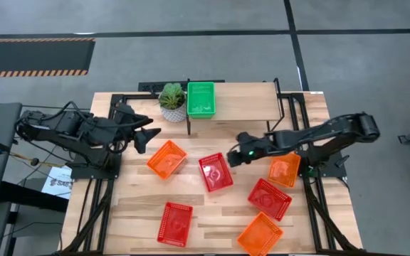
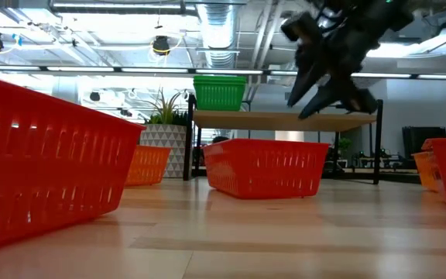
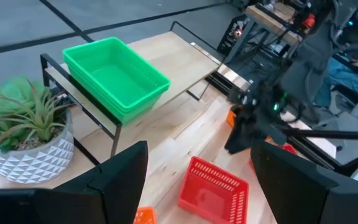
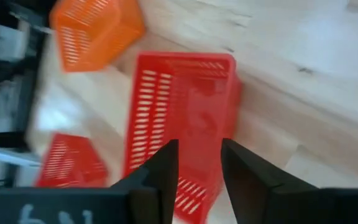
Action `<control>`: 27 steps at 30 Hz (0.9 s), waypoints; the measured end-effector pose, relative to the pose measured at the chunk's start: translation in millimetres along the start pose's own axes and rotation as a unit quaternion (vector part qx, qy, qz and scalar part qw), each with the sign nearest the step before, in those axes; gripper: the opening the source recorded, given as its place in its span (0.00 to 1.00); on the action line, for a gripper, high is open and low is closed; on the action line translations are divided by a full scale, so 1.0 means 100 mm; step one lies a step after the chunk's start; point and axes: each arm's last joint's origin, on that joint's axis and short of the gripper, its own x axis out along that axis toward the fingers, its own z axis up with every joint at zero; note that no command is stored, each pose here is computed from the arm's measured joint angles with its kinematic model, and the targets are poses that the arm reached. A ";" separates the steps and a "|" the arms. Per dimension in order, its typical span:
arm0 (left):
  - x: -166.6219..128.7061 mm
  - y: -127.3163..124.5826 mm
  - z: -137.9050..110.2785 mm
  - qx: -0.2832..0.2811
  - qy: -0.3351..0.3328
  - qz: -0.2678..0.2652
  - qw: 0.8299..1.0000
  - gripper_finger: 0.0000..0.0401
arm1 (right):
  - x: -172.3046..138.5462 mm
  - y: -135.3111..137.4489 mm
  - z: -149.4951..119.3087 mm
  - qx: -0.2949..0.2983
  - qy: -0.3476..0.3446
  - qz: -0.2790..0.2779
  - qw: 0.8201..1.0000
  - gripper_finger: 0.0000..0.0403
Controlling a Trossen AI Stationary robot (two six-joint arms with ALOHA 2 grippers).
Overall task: Stack baskets on shelf by color
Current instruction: Put the top red bin on the shelf
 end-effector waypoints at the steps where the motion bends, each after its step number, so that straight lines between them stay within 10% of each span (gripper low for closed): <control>1: 0.00 0.00 0.00 -0.004 -0.001 0.001 1.000 0.68 | 0.05 0.01 0.00 -0.007 0.005 -0.013 1.000 0.35; 18: 0.00 0.00 0.00 -0.019 0.000 0.001 1.000 0.68 | 0.61 0.01 -0.12 -0.028 0.061 -0.109 0.992 0.64; 27: 0.00 0.00 0.00 -0.018 -0.002 0.003 1.000 0.68 | 0.64 0.00 -0.17 -0.014 0.071 -0.118 0.990 0.28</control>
